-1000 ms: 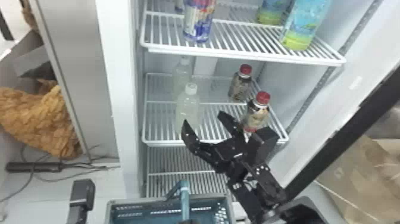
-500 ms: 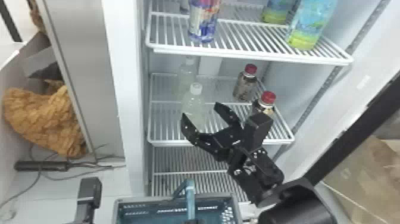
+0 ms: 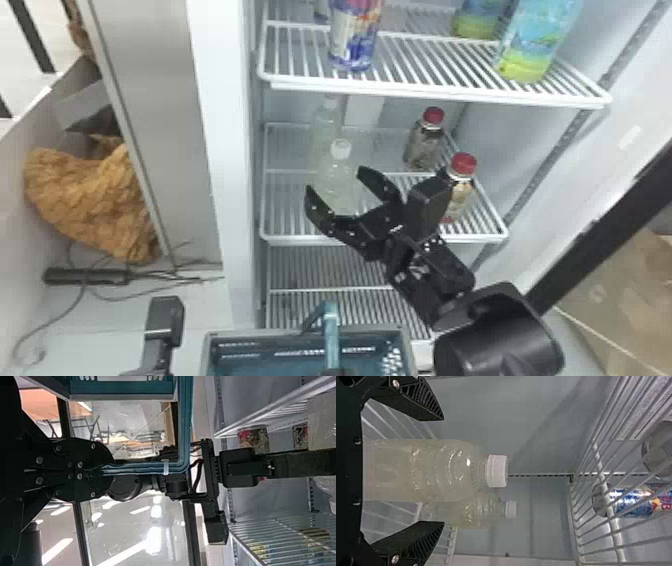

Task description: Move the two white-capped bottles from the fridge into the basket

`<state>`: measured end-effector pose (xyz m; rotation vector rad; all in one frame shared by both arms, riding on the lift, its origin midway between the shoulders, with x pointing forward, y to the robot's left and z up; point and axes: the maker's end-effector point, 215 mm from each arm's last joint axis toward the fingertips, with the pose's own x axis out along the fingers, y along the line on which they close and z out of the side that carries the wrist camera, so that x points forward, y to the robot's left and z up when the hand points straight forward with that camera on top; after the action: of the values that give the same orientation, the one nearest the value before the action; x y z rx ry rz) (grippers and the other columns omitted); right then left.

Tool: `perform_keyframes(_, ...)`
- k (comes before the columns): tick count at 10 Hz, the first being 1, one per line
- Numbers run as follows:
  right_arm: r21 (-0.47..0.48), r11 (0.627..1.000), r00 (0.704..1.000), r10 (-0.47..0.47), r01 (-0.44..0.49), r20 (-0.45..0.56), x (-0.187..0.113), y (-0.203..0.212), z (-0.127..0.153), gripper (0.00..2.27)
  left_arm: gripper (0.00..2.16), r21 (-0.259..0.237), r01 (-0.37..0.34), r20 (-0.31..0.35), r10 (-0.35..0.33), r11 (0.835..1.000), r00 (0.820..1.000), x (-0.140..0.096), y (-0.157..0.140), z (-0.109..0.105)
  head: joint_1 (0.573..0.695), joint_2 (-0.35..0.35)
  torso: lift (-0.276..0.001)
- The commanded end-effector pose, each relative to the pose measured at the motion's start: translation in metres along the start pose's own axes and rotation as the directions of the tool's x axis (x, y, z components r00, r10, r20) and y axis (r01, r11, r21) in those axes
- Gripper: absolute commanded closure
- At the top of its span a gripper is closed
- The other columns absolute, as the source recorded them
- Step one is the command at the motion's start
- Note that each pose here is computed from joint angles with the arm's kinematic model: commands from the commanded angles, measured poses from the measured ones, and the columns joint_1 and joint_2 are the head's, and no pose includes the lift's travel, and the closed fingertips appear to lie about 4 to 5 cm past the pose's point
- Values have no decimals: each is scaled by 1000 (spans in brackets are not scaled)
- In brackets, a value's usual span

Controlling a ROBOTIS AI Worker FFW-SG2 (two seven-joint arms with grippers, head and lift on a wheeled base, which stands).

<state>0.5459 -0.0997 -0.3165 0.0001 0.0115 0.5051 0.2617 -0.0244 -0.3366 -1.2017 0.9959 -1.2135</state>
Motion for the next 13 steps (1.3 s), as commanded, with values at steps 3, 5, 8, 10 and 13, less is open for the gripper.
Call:
perform_keyframes(3, 2, 1000, 1000, 12, -12, -9, 10, 3, -4, 381, 1154, 2, 0, -2, 0, 1000, 1000, 0, 0, 0, 695, -166, -260)
perform_keyframes(5, -1, 1000, 1000, 4, -4, -6, 10, -3, -3, 710, 1154, 1, 0, 3, 0, 1000, 1000, 0, 0, 2, 695, -163, -260)
perform_keyframes(8, -12, 1000, 1000, -6, 6, 31, 9, -9, 9, 762, 1154, 0, 2, 3, -2, 1000, 1000, 0, -1, 1, 695, -170, -260)
perform_keyframes(10, -9, 1000, 998, -3, 4, 62, 2, -8, 23, 760, 1154, 4, 4, 5, -4, 1000, 1000, 1, -2, 2, 695, -175, -260)
perform_keyframes(13, 7, 1000, 998, -27, 26, 50, -43, -11, 41, 760, 1154, 2, 7, 10, -7, 1000, 1000, 0, -2, 3, 695, -188, -260)
